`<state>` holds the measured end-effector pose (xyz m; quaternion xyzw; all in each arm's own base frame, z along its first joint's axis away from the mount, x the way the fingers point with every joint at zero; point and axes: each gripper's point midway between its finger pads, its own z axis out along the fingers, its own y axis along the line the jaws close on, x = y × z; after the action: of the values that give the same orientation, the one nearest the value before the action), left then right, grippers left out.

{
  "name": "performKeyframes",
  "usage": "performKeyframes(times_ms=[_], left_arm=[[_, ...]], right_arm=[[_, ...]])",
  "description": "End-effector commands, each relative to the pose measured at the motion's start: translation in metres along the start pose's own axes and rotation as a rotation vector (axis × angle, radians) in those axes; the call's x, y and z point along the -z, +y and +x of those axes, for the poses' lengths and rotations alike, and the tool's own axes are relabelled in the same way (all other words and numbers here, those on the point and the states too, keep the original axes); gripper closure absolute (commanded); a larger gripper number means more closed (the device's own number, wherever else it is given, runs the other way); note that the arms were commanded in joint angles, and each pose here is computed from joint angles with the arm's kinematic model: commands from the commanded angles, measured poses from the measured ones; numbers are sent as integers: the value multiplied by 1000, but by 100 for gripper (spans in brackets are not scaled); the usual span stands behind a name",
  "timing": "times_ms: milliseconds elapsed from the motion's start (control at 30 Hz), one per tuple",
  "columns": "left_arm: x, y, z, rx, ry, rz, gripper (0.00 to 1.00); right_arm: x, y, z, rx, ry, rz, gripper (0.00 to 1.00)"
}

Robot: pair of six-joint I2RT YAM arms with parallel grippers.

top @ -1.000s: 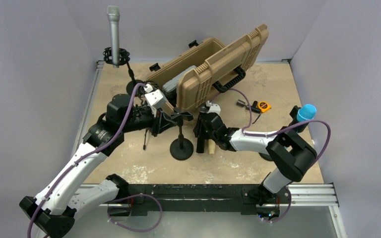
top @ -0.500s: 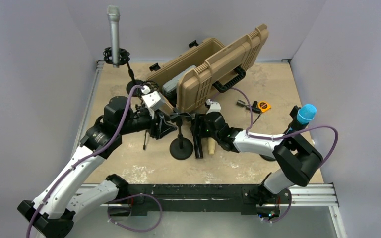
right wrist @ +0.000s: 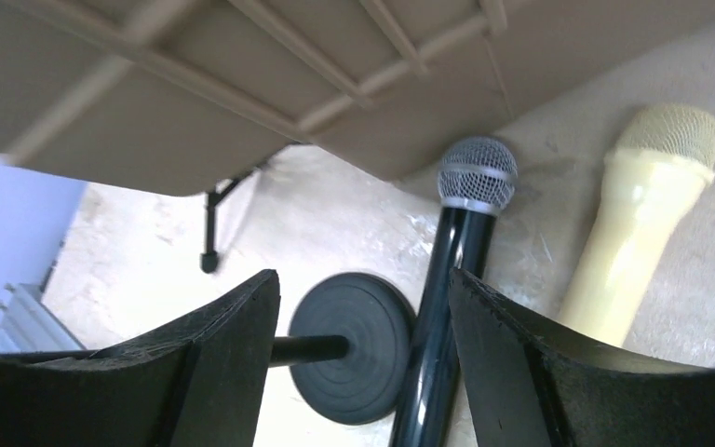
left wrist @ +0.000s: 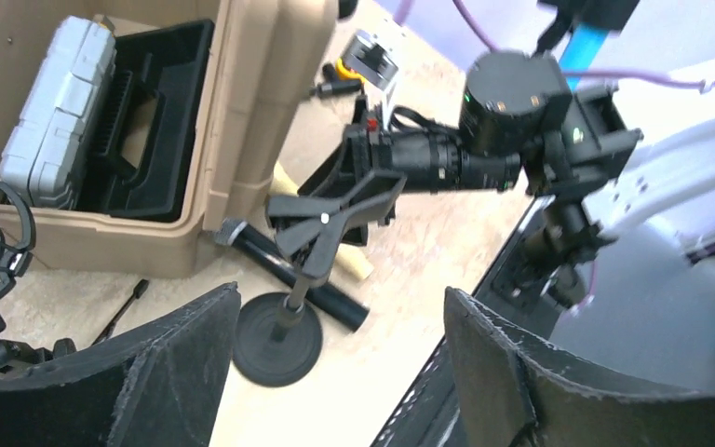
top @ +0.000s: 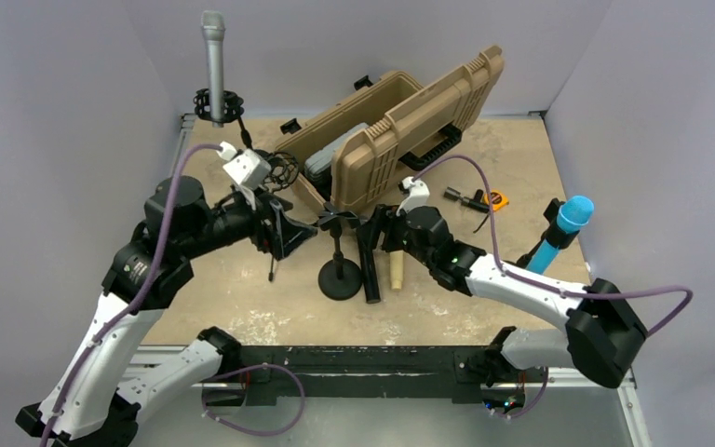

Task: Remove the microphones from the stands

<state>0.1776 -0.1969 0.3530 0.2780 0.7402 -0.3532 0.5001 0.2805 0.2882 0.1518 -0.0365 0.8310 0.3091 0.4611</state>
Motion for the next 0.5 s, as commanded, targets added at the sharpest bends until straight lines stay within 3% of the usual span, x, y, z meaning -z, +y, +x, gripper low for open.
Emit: performKeyframes(times_ms=[0,100,200,467], left_arm=[[1,-3,-30,265,-7,-37,26],[-9,-8,-36,414,40,8,29],[-19,-6,-36,524,61,37,23],[-38,9,-16,596,65,14,12]], right_arm=[[13,13,-21,23,-64,-62,34],[13,10,-21,28,-68,-48,34],[12,9,-18,33,-63,-54,35],[21,13,-22,29,-87,-83,35]])
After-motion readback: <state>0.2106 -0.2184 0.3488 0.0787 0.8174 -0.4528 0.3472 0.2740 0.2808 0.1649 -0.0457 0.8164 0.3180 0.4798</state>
